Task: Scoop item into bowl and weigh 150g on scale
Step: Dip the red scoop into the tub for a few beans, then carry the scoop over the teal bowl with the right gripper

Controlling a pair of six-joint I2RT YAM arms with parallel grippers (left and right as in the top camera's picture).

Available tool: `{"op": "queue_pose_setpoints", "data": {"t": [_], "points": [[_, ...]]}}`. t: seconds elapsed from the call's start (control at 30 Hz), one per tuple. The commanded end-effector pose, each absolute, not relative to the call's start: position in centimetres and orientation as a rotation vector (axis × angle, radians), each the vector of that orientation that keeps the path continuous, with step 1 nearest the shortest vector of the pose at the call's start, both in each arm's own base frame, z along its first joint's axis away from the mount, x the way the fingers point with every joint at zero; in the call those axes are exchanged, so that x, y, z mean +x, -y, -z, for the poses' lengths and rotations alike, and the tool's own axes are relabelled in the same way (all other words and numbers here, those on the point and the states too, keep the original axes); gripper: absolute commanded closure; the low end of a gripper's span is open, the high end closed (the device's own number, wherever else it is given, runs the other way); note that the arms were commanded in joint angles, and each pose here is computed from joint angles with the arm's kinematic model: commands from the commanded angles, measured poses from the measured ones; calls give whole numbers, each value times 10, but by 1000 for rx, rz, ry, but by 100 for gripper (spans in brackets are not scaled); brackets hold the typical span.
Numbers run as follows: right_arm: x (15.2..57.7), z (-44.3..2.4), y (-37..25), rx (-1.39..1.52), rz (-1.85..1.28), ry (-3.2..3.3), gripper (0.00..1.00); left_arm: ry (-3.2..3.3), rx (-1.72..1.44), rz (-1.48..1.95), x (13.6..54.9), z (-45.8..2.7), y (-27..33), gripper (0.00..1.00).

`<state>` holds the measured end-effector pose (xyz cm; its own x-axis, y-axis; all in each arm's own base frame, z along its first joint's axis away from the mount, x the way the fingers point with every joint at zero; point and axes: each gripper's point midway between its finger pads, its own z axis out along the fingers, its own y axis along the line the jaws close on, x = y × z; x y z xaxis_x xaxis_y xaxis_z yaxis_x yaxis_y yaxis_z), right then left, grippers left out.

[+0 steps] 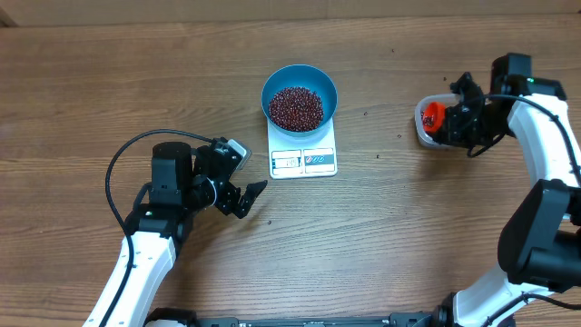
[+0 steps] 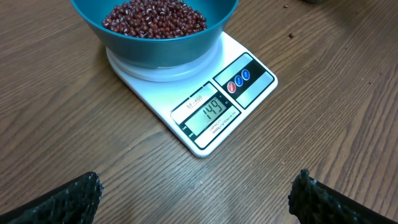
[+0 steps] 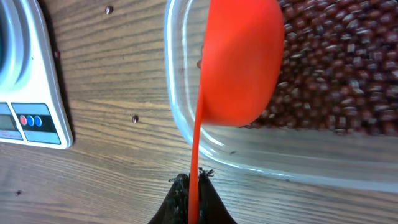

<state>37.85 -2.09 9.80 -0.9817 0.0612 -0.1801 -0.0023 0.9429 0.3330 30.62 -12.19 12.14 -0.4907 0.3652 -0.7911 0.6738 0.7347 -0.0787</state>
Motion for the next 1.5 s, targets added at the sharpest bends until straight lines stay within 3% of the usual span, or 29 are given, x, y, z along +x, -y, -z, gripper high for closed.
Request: {"op": "queue_pose_setpoints", "data": {"t": [0.0, 0.67, 0.93, 1.47], "points": [[387, -113, 35, 93, -503, -2872, 96, -2127, 781, 506, 306, -122, 125, 0], [380, -158, 27, 11, -842, -2691, 96, -2127, 781, 506, 306, -122, 125, 1], [383, -198, -37, -237, -903, -2595, 96, -2127, 781, 507, 306, -122, 125, 0], [395, -199, -186, -571, -764, -2540, 96, -2127, 781, 506, 306, -122, 125, 1]]}}
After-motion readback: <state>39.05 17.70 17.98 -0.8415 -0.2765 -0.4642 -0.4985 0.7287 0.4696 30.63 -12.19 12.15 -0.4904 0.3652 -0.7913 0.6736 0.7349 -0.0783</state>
